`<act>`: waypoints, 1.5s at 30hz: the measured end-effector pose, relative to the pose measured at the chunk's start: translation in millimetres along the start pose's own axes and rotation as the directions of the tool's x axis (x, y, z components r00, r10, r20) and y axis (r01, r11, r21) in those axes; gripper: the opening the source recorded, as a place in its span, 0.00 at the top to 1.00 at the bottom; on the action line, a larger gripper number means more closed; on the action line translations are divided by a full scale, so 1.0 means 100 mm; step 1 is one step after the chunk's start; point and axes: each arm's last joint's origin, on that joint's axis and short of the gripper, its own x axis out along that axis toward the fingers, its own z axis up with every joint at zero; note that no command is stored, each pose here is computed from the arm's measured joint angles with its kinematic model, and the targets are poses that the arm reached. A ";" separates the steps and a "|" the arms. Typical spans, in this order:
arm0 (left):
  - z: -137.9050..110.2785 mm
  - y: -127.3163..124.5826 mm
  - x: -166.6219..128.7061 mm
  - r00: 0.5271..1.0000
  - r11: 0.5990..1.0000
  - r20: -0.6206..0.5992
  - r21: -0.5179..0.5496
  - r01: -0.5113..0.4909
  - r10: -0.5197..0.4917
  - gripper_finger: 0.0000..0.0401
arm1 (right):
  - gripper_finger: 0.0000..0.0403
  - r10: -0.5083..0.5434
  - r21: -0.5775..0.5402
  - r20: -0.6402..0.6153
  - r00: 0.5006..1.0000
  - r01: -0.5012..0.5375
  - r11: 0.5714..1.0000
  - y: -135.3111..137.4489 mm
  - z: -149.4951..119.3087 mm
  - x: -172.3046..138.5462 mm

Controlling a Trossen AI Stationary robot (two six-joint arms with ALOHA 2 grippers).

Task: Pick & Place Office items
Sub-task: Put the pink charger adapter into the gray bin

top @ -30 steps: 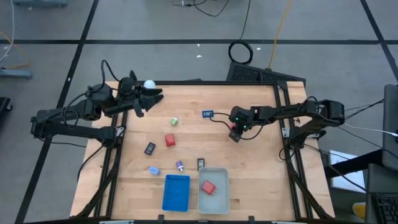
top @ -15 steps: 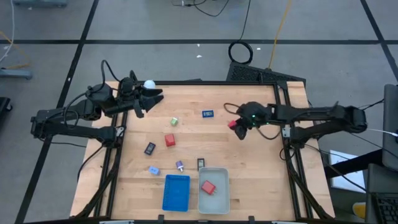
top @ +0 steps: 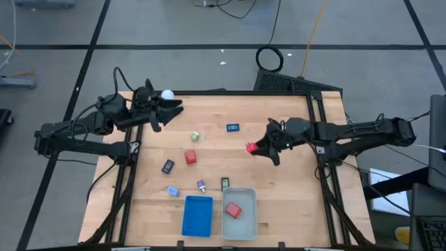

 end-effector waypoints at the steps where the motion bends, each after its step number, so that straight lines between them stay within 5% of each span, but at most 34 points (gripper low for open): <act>1: 0.00 0.00 0.00 1.000 1.000 0.000 0.000 0.000 0.000 0.32 | 0.64 0.015 -0.006 -0.003 1.000 -0.015 1.000 0.03 -0.02 0.02; 16: 0.00 0.00 0.00 1.000 1.000 -0.009 -0.001 0.013 -0.013 0.32 | 0.64 0.224 -0.166 -0.012 0.975 -0.223 0.961 0.37 -0.27 0.44; 45: -0.01 0.00 0.00 1.000 0.999 -0.012 0.045 0.014 -0.013 0.32 | 0.64 0.187 -0.257 -0.260 0.947 -0.254 0.933 0.19 -1.25 1.35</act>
